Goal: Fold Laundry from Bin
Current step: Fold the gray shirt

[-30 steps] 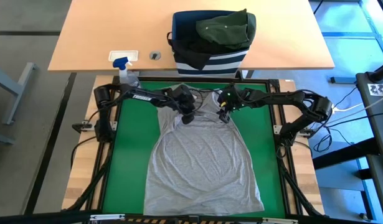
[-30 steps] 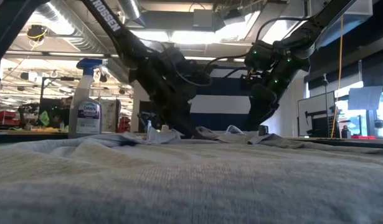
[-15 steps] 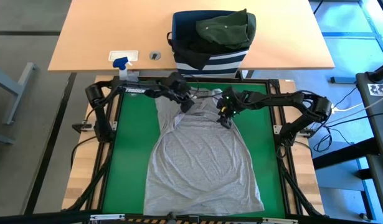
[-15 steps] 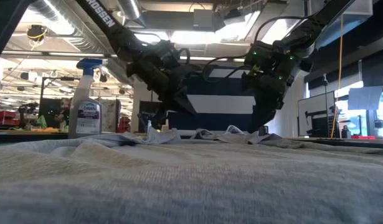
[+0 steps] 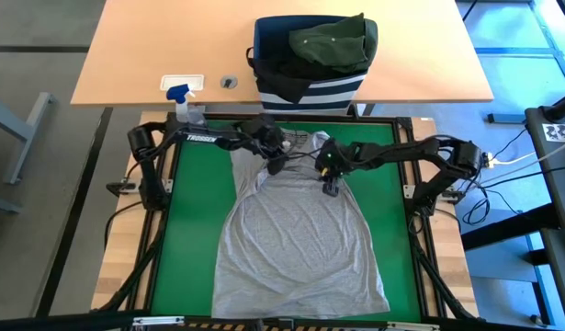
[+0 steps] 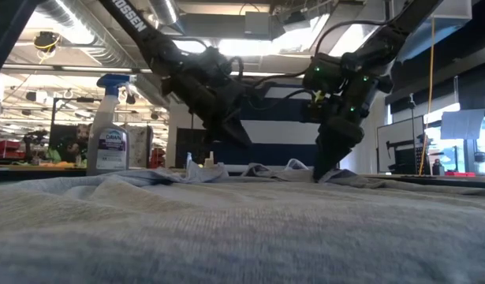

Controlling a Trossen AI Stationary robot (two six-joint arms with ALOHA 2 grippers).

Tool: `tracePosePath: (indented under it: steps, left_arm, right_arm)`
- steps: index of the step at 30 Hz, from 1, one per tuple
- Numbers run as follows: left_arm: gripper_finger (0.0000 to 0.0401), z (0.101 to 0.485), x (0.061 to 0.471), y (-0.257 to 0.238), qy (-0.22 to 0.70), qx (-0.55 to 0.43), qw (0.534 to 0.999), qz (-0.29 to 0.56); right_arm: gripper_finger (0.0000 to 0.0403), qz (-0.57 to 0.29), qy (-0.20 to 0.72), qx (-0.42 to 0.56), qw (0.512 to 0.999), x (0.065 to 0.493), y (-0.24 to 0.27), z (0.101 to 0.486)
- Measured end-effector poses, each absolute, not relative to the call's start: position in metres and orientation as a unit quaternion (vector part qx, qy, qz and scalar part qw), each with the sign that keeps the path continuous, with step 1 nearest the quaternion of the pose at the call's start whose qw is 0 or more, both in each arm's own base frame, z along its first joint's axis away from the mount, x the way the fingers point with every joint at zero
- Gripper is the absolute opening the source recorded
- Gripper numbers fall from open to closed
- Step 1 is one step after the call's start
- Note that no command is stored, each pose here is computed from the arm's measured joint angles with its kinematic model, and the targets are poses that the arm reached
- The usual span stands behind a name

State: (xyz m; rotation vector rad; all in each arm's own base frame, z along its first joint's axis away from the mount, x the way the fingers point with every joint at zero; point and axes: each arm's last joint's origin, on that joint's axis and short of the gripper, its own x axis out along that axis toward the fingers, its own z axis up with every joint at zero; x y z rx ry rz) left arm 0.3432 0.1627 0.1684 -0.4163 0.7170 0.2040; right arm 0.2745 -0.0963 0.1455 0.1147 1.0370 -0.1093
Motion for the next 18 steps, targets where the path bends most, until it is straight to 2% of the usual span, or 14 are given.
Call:
tracePosePath:
  steps: [2, 4, 9, 18]
  left_arm:
    - [0.0066, 0.168, 0.346, 0.157, 0.356, -0.179, 0.911, 0.111]
    - [0.0078, 0.167, 0.348, 0.153, 0.360, -0.160, 0.910, 0.127]
    - [0.0094, 0.171, 0.347, 0.150, 0.361, -0.159, 0.909, 0.131]
    - [0.0092, 0.204, 0.328, 0.142, 0.374, -0.150, 0.902, 0.155]
  right_arm:
    - [0.0034, -0.056, 0.492, 0.060, 0.867, 0.274, -0.097, 0.147]
    - [0.0011, -0.060, 0.492, 0.064, 0.866, 0.274, -0.097, 0.148]
    - [0.0035, -0.070, 0.492, 0.084, 0.864, 0.273, -0.097, 0.148]
    - [0.0040, -0.086, 0.486, 0.111, 0.863, 0.274, -0.097, 0.148]
